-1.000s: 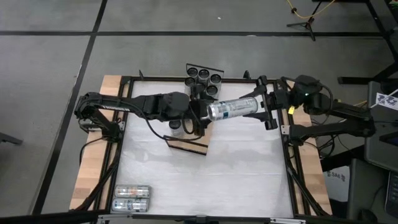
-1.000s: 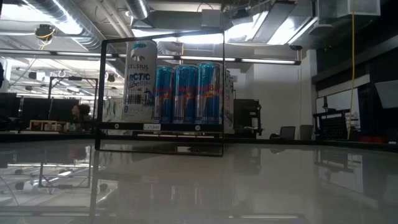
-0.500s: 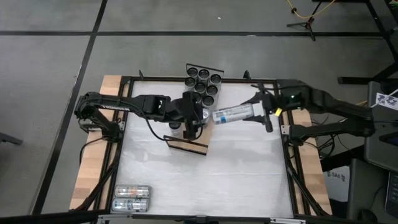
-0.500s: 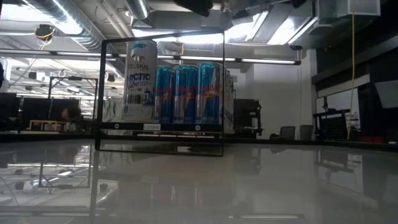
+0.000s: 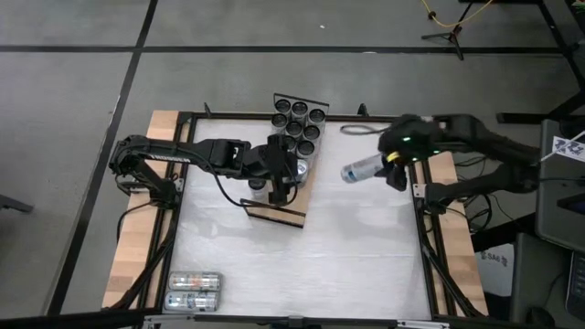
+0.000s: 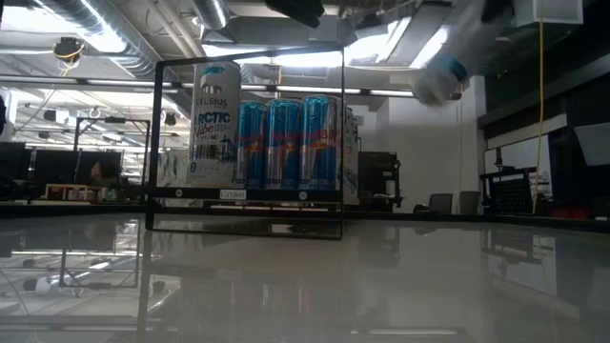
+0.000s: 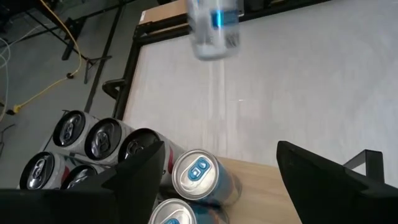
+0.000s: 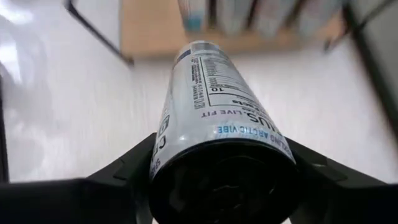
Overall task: Place canned beverage on shelf
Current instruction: Move the middle left blue soda can to the top right of the shelf
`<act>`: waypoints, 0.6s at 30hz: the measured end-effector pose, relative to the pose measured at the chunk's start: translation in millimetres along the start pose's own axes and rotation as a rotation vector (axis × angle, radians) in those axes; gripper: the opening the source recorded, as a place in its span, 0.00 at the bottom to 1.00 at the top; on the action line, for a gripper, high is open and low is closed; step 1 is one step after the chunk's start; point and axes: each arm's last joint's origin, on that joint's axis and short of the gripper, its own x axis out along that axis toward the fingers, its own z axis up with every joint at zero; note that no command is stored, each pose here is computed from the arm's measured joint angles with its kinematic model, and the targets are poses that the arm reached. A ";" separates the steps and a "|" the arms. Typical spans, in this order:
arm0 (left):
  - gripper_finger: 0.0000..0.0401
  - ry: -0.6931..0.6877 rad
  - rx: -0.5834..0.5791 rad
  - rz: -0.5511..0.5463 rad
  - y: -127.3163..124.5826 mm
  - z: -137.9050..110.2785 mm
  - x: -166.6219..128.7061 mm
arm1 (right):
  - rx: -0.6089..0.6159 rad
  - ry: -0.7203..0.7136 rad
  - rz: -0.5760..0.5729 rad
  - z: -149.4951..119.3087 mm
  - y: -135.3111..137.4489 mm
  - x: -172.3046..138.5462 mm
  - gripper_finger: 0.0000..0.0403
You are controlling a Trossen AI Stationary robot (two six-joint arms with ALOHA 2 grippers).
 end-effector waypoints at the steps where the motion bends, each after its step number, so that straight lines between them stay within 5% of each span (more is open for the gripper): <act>1: 0.75 0.000 0.000 0.000 0.0 0.0 0.0 | 0.011 0.058 -0.002 1.5 -0.1 6.9 0.62; 9: 0.75 0.001 0.002 -0.001 0.0 -0.1 -0.1 | -0.007 0.436 -0.013 16.4 -1.3 68.3 0.62; 18: 0.75 0.010 0.005 -0.002 0.0 -1.1 -0.4 | -0.415 0.614 0.092 27.0 12.8 121.1 0.63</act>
